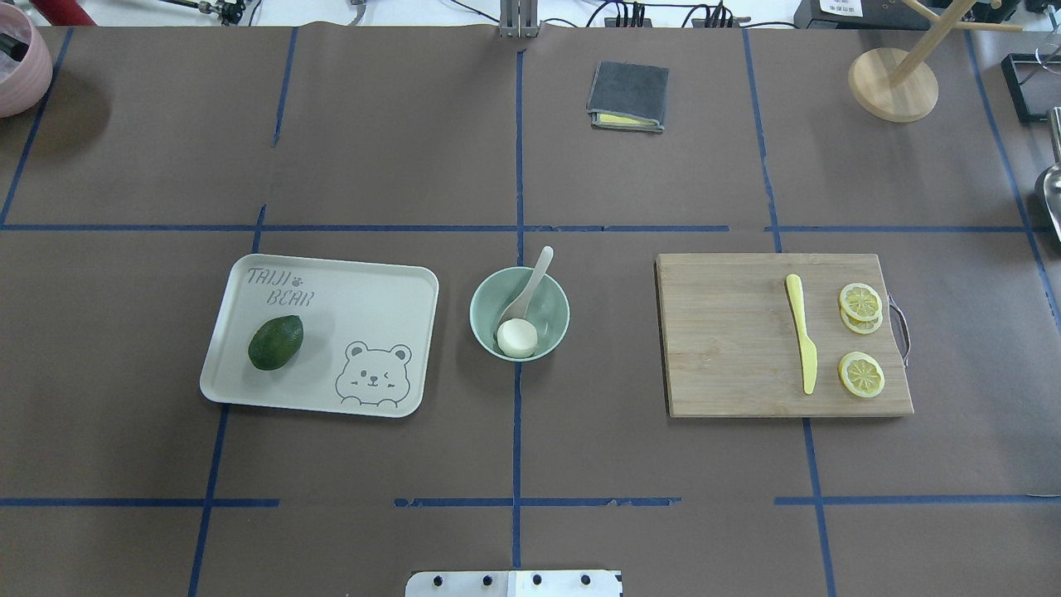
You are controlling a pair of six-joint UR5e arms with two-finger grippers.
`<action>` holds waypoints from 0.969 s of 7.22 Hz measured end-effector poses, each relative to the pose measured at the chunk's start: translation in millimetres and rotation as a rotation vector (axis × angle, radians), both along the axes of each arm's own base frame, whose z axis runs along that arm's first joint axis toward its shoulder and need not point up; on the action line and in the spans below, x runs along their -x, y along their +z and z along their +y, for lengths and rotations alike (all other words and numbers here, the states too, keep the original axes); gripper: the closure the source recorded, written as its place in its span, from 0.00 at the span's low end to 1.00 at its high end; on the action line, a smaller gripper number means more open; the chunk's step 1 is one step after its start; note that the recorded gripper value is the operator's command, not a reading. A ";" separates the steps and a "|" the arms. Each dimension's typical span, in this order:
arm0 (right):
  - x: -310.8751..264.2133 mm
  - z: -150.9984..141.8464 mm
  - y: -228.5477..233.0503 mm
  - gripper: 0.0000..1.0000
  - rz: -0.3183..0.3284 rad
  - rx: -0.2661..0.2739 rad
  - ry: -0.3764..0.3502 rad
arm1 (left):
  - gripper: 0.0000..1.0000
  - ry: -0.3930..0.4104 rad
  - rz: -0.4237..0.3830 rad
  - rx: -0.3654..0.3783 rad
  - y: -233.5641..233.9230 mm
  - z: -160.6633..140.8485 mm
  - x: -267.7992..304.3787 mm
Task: Put spoon and bun in bowl
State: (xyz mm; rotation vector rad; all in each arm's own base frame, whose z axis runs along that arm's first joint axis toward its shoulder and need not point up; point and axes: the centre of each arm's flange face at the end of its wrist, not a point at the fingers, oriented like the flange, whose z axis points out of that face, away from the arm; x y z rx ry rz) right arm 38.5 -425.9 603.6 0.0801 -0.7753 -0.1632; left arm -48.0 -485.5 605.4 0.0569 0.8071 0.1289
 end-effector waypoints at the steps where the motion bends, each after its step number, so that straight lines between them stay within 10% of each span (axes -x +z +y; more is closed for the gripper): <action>1: -0.7 -0.1 0.4 0.00 0.009 0.000 0.000 | 0.00 0.000 0.000 0.006 2.2 -0.4 -0.3; 7: 0.2 1.4 0.8 0.00 -0.004 0.011 0.000 | 0.00 0.000 0.012 0.071 34.6 9.2 -0.1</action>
